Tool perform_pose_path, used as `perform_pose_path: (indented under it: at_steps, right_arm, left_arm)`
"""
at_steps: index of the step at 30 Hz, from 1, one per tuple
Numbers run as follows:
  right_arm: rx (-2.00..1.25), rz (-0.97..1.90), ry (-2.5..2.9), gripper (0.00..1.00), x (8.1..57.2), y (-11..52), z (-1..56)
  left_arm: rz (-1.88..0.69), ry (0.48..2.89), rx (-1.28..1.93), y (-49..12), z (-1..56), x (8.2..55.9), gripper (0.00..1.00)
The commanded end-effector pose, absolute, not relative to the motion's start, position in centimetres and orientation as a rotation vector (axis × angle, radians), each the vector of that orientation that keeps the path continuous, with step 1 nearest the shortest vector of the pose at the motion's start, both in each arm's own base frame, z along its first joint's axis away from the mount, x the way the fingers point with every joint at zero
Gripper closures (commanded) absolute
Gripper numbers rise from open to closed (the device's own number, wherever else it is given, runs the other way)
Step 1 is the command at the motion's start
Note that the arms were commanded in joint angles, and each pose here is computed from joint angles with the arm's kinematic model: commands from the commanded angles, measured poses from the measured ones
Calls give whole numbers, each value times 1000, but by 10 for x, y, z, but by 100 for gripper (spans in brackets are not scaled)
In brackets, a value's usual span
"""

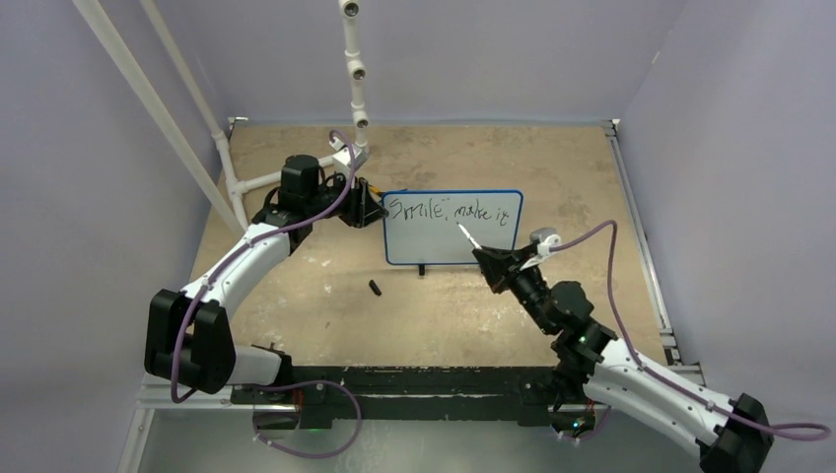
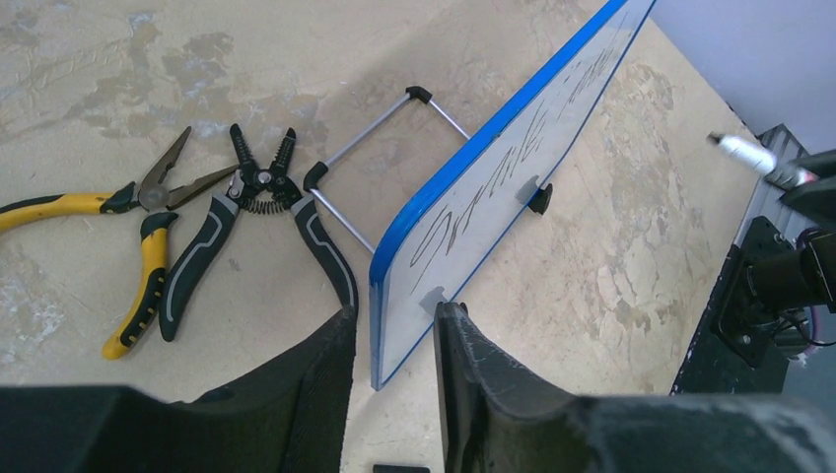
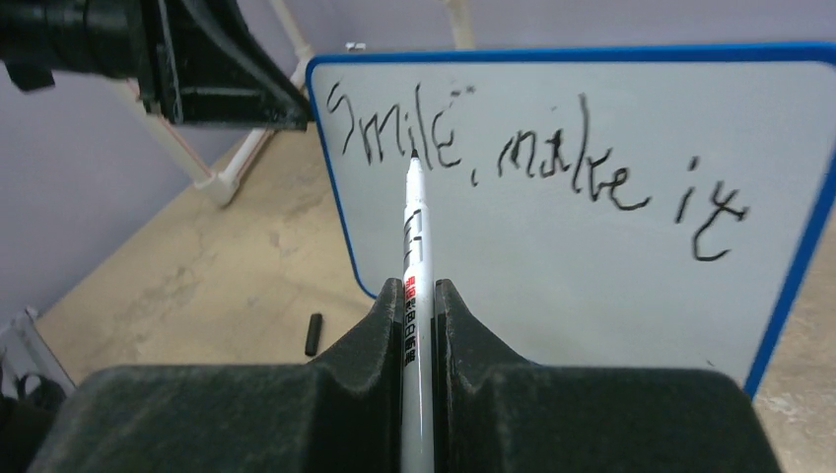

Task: Write a sentence on the whiteboard

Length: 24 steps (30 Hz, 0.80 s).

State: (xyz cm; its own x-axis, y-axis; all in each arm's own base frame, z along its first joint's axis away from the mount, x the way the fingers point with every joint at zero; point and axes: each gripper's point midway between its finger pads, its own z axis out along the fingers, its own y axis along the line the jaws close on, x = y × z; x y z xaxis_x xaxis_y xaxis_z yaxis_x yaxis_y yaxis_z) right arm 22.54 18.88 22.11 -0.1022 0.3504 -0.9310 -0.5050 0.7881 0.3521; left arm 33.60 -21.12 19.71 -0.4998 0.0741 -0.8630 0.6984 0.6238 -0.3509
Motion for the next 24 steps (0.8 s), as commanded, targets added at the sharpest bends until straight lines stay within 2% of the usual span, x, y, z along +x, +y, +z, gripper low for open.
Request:
perform_pose_path:
  at_steps: [1,11,24]
  right_arm:
    - [-304,791,1416,100,216,222,235]
    - [-434,788,1343,100,225,263,229]
    - [-451,725,1406,100,240,296,206]
  left_arm:
    - [-906,1915,615,-214,211,338,70]
    - [-940,1915,623,-218,206,338,79]
    - [-971,1911,624,-226,202,338,75]
